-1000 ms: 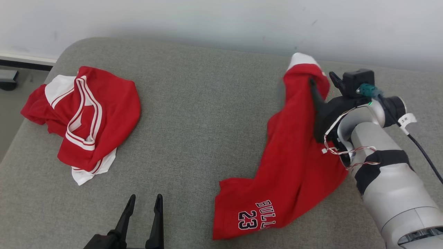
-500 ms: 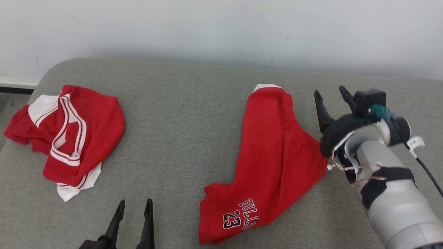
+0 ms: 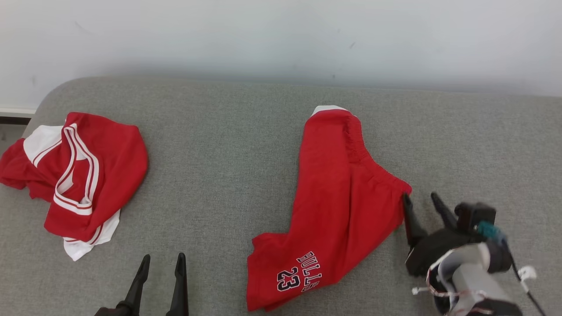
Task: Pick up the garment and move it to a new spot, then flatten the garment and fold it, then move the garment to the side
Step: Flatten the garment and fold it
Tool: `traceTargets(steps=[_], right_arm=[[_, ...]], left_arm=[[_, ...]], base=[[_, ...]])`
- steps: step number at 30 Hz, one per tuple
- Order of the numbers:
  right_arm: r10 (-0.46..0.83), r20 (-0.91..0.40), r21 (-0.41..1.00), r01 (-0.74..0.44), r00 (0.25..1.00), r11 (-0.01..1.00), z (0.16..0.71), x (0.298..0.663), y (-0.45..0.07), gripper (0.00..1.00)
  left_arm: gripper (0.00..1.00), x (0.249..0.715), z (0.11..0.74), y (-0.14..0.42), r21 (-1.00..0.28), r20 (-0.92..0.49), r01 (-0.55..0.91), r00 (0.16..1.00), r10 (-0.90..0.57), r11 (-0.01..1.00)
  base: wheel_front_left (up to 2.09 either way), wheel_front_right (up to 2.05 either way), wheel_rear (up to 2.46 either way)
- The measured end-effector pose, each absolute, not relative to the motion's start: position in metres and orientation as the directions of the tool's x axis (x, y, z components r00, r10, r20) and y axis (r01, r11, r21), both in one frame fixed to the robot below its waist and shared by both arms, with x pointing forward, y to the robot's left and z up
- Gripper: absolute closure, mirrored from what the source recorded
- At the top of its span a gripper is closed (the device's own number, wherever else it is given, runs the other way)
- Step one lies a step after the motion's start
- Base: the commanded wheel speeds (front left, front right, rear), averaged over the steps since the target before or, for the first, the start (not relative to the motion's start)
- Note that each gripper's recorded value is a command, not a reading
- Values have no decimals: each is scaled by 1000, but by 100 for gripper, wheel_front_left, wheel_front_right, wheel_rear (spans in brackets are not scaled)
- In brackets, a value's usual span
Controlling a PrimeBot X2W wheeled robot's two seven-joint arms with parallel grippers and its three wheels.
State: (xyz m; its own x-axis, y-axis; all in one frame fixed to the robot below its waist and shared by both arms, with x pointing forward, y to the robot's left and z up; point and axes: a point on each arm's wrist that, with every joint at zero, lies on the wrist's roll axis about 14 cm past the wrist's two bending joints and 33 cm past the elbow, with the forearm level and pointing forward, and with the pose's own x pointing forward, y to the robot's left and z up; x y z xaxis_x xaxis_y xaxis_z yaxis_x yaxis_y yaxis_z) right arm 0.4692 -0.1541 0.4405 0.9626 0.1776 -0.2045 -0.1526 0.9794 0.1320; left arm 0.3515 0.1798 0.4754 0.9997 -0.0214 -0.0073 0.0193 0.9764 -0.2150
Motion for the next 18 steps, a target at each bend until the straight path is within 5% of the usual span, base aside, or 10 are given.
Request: traceTargets(steps=[8, 9, 10, 11, 18], right_arm=[[193, -265, 234, -131, 945, 964, 409, 442, -132, 0], [196, -271, 238, -132, 942, 962, 407, 441, -130, 51], [201, -275, 247, -133, 940, 960, 406, 441, -127, 51], [201, -275, 247, -133, 940, 960, 406, 441, -127, 97], [223, -254, 264, -154, 941, 952, 413, 443, -115, 100]], left_arm=[[0, 352, 472, 182, -211, -17, 11, 1000, -15, 977], [0, 352, 472, 182, -211, -18, 12, 1000, -16, 977], [0, 353, 472, 182, -211, -17, 14, 1000, -18, 977], [0, 353, 472, 182, -211, -17, 14, 1000, -18, 977], [0, 353, 473, 182, -211, -13, 17, 1000, -20, 977]], base=[[0, 0, 0], [0, 0, 0], [0, 0, 0], [0, 0, 0], [0, 0, 0]])
